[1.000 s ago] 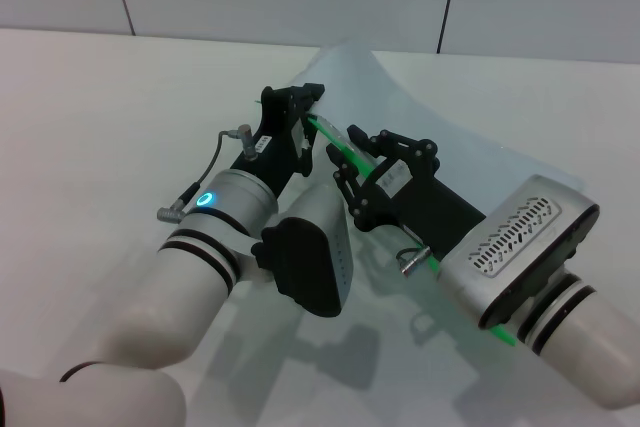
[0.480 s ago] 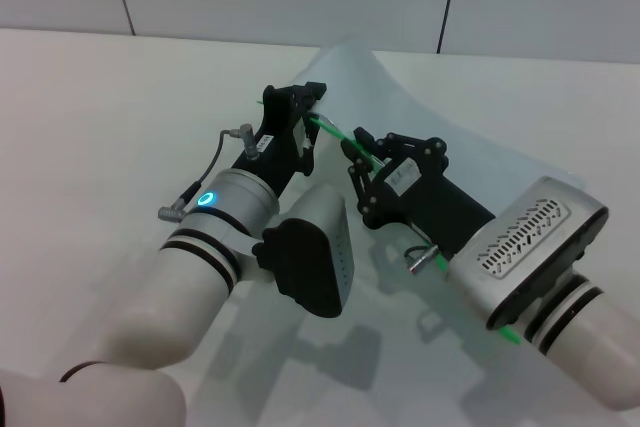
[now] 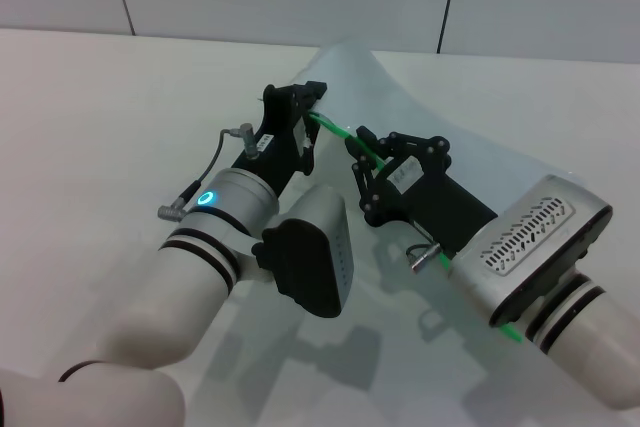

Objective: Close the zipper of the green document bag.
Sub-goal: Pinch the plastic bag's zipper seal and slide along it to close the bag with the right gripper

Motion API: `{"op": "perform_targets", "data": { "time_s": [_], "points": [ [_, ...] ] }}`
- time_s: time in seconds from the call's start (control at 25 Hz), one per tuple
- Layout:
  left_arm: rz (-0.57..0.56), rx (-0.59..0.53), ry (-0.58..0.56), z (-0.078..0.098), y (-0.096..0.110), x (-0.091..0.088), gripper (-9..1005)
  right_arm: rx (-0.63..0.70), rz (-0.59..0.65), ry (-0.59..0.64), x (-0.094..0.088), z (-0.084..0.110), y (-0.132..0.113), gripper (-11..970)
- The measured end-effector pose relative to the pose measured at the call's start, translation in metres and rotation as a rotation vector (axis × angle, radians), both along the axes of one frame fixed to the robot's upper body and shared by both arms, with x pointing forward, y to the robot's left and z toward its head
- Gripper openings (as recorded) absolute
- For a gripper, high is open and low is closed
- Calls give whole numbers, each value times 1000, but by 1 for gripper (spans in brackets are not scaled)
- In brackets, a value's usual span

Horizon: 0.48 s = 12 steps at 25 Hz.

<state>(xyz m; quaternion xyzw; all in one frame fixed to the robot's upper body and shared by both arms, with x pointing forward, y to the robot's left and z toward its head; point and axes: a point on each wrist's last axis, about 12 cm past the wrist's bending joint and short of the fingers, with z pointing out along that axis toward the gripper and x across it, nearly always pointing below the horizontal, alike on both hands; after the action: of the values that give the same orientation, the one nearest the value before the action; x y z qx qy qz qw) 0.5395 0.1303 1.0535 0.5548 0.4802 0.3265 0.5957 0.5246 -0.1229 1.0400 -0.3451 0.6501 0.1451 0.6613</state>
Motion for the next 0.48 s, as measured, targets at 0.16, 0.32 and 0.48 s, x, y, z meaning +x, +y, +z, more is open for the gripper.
{"op": "perform_targets", "data": {
  "time_s": [0.16,0.32,0.48],
  "points": [
    [-3,3,-3,0,0,0,63,1,-1,0,0,0,0,92],
    [-4,4,-3,0,0,0,64,2,0,-1,0,0,1,91],
    [-4,4,-2,0,0,0,64,3,1,0,0,1,1,88]
  ]
}}
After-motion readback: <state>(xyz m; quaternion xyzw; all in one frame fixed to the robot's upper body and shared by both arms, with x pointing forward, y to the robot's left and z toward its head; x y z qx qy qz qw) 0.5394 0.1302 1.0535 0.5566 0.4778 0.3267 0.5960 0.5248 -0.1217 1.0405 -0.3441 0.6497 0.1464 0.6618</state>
